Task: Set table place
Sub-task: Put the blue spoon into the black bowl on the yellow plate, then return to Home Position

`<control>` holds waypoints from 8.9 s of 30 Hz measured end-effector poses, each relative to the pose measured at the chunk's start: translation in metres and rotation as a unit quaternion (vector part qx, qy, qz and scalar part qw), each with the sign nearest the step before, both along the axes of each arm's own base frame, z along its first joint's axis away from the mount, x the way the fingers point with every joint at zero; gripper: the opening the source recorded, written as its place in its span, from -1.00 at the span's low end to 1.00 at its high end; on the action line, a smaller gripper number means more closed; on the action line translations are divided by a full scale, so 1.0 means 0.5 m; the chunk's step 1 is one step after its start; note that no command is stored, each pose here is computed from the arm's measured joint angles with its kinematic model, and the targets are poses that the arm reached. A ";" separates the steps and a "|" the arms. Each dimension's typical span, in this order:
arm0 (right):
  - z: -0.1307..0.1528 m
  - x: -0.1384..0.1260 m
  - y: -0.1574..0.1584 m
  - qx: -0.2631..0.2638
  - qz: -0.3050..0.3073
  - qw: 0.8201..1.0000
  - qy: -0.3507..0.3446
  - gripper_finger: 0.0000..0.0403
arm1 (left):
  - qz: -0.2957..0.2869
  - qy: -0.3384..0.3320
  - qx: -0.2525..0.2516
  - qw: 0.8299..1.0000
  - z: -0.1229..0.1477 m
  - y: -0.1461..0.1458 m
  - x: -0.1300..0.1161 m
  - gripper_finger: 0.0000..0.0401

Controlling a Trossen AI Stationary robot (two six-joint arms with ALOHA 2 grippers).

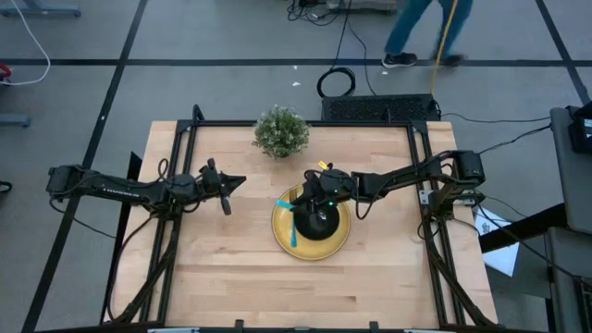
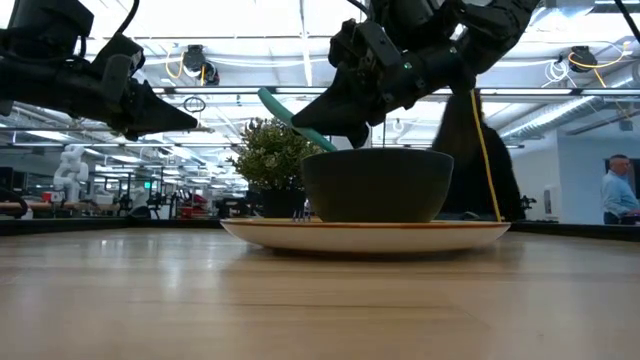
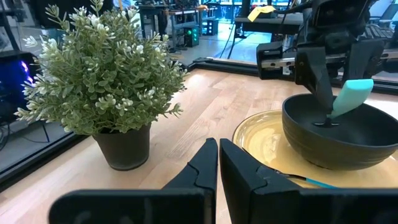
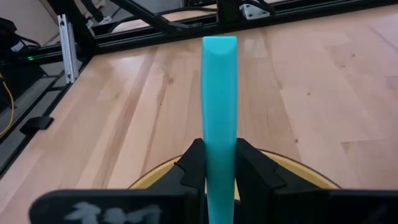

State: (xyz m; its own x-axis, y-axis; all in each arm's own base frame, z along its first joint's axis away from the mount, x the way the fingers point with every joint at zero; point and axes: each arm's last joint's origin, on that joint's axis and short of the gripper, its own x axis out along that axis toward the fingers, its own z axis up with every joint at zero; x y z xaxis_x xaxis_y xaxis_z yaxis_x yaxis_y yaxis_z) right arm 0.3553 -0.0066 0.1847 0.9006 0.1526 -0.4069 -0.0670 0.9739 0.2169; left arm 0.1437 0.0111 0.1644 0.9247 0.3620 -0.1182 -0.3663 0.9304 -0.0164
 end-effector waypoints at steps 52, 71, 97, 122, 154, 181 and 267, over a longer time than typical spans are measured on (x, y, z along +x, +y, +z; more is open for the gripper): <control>-0.038 -0.023 0.007 -0.013 -0.019 1.000 0.004 -0.76 | 0.001 -0.002 -0.003 1.000 0.000 0.000 0.000 -0.88; -0.046 -0.027 0.016 -0.060 -0.002 0.998 0.024 -0.76 | 0.001 -0.004 -0.010 1.000 0.000 0.000 0.000 -0.88; -0.049 -0.029 0.024 -0.084 0.016 0.996 0.029 -0.76 | 0.001 -0.004 -0.010 1.000 0.000 0.000 0.000 -0.88; -0.052 -0.031 0.034 -0.086 0.025 0.995 0.036 -0.73 | 0.002 -0.005 -0.012 1.000 0.000 0.000 0.000 -0.88; -0.051 -0.030 0.034 -0.074 0.023 0.996 0.035 -0.44 | 0.002 -0.005 -0.013 1.000 0.000 0.000 0.000 -0.88; 0.009 -0.044 0.036 -0.057 0.040 0.998 -0.004 -0.33 | 0.002 -0.008 -0.021 1.000 0.000 0.000 0.000 -0.88; 0.314 -0.437 -0.008 -0.120 -0.060 0.984 -0.113 -0.33 | -0.003 -0.021 0.028 0.999 0.012 0.000 0.001 -0.88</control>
State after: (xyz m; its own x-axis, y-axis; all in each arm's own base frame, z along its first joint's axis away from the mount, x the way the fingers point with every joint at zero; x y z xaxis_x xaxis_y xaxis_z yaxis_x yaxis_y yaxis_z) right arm 0.1368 -0.0107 0.3417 0.9780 -0.0370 -0.2052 0.0319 0.9991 -0.0281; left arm 0.1443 0.0110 0.1705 0.9307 0.3609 -0.0589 -0.3603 0.9326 0.0216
